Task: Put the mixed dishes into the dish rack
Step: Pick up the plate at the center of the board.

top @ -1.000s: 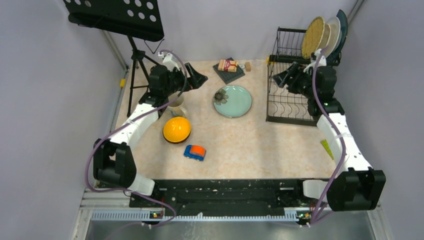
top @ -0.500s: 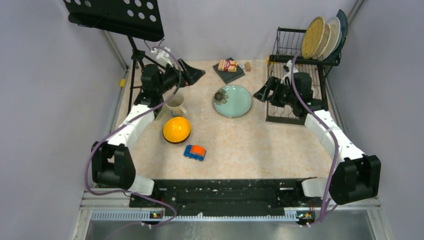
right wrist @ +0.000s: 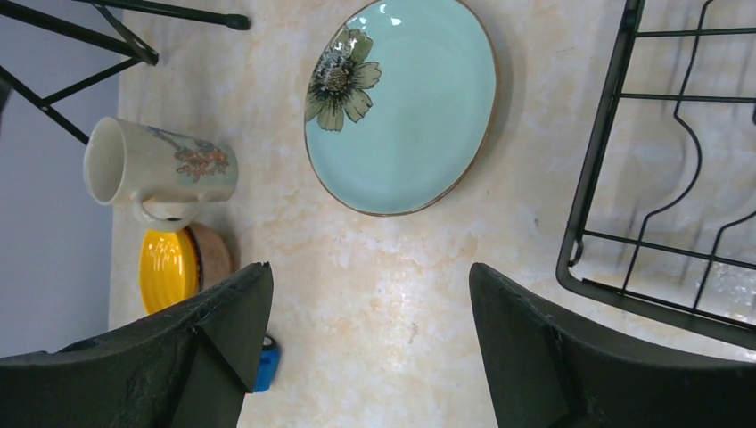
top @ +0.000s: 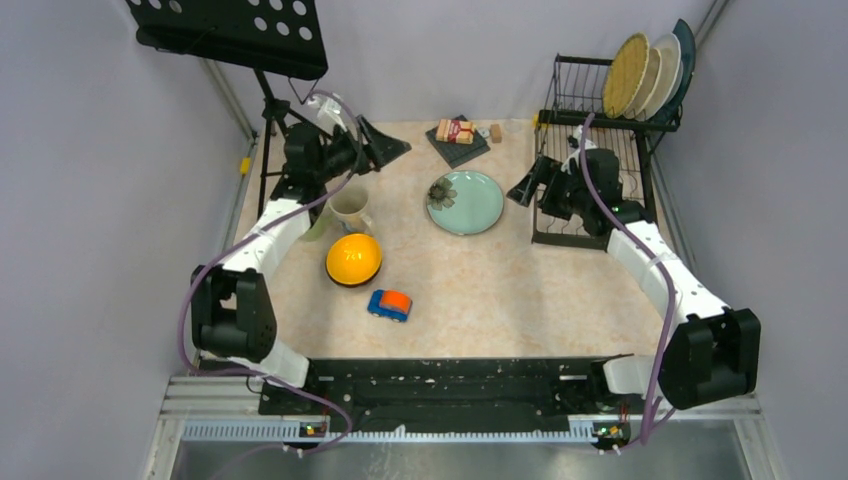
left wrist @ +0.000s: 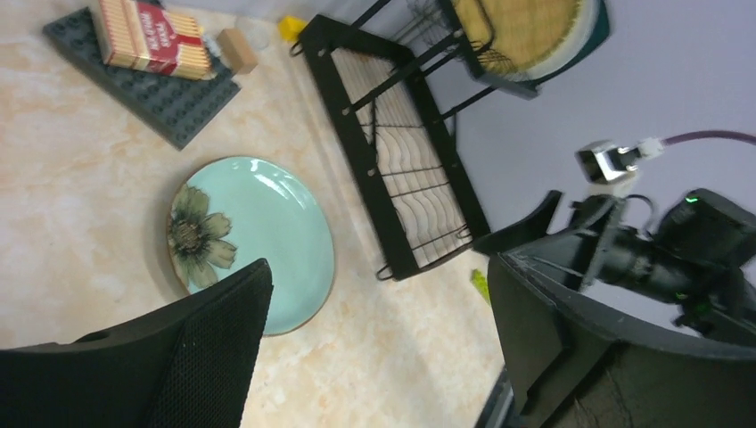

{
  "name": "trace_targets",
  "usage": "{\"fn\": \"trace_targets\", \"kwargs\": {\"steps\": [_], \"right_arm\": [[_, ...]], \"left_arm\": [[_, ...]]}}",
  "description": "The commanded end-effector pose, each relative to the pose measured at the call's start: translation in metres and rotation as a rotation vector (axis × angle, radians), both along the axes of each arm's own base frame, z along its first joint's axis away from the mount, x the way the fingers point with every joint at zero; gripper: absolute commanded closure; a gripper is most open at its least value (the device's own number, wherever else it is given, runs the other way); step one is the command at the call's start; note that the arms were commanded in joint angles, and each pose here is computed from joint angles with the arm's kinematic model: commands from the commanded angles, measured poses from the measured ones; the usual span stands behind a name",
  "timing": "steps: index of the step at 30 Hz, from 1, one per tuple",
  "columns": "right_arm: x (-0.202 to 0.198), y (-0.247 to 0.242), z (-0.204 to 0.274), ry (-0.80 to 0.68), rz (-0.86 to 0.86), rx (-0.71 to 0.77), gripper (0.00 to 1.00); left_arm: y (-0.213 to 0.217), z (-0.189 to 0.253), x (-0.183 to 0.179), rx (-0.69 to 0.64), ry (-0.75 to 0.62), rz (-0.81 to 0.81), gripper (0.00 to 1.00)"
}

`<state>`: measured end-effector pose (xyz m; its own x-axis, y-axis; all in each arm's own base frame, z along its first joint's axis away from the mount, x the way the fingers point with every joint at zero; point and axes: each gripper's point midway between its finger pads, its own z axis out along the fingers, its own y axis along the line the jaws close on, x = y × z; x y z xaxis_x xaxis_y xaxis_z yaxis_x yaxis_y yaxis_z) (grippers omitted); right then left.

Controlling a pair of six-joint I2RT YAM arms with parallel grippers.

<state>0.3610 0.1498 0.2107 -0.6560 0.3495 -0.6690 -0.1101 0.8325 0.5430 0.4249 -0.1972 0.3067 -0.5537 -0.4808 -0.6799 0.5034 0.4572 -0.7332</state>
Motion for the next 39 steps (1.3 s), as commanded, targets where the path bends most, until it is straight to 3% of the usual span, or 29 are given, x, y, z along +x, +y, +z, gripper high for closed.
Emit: {"fn": "trace_targets", "kwargs": {"steps": [1,3,16,21,39], "right_arm": [[0.000,0.014,0.013,-0.047,0.033,0.079,0.18],[-0.001,0.019,0.011,-0.033,0.048,0.101,0.18],[-0.005,0.028,0.009,-0.016,0.089,0.139,0.18],[-0.005,0.028,0.008,-0.008,0.089,0.147,0.19],[-0.004,0.031,0.003,0.020,0.093,0.155,0.20]], "left_arm": [[-0.015,-0.027,0.005,0.271,0.037,0.031,0.06],[-0.021,-0.036,0.006,0.349,0.027,0.050,0.06],[-0.055,-0.096,0.011,0.481,0.175,0.032,0.08],[-0.076,-0.135,0.011,0.567,0.263,-0.010,0.13],[-0.075,-0.206,0.026,0.641,0.410,0.064,0.22]]}}
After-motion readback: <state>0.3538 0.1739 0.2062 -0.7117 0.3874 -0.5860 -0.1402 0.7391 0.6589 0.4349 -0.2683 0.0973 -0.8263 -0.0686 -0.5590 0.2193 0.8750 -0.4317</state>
